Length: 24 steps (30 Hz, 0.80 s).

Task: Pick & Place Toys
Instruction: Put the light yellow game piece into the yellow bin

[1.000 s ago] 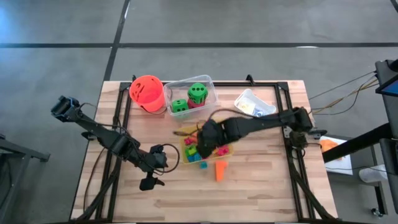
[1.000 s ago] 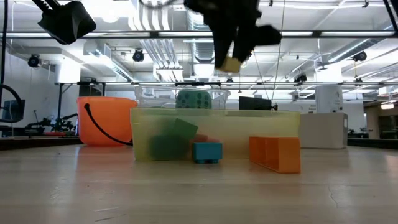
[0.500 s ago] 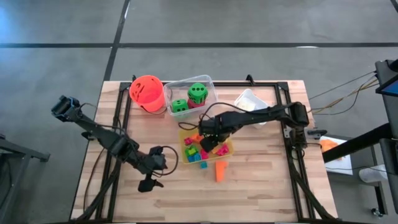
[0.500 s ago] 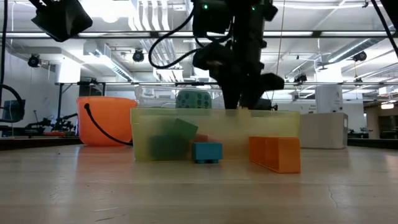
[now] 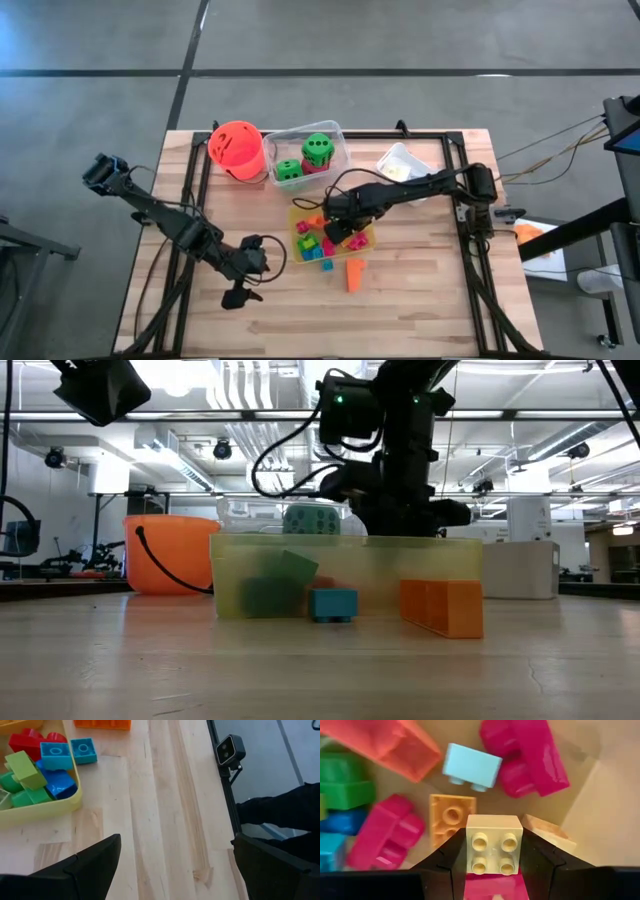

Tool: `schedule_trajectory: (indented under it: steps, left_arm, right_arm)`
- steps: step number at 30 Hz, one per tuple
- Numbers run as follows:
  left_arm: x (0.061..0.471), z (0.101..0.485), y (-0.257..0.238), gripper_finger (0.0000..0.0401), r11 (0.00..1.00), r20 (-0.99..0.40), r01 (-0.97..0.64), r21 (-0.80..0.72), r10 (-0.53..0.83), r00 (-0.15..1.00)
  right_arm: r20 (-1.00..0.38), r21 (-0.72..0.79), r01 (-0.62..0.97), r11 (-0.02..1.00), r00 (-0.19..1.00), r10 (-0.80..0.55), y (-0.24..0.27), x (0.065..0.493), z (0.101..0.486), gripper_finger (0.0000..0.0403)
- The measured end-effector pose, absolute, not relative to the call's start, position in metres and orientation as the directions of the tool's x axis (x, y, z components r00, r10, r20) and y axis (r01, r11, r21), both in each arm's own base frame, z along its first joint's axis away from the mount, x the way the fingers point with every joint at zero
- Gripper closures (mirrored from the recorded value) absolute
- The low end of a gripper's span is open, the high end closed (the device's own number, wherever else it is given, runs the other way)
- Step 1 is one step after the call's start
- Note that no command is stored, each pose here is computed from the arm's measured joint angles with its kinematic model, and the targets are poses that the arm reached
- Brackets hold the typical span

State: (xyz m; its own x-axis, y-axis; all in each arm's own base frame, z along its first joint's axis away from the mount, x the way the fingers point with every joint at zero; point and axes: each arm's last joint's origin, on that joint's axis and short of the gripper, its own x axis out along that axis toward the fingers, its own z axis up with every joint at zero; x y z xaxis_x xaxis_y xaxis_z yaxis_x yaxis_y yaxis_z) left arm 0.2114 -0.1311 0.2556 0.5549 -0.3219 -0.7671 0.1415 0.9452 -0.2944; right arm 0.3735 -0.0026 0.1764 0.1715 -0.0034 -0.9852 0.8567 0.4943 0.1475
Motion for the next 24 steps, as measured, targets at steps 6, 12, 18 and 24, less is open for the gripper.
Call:
schedule_trajectory:
  steps: [6,12,18,24]
  left_arm:
    - [0.2113,0.2556,-0.1311,0.0027,0.944,-0.767,0.143,-0.296,-0.324,0.553]
    - [0.2113,0.2555,-0.1311,0.0027,0.944,-0.768,0.142,-0.296,-0.324,0.553]
    - [0.2112,0.2555,-0.1311,0.0027,0.944,-0.768,0.139,-0.298,-0.324,0.553]
    - [0.2112,0.2555,-0.1311,0.0027,0.945,-0.768,0.139,-0.297,-0.323,0.552]
  right_arm:
    - [-0.988,0.131,0.862,0.49,0.152,-0.003,-0.0041,0.3696,0.1704,0.0271]
    - [-0.987,0.139,0.862,0.488,0.162,-0.005,-0.0051,0.3702,0.1694,0.0271]
    - [-0.986,0.142,0.861,0.488,0.166,-0.005,-0.0051,0.3705,0.1694,0.0271]
    - [-0.986,0.144,0.861,0.488,0.167,-0.005,-0.0051,0.3706,0.1694,0.0271]
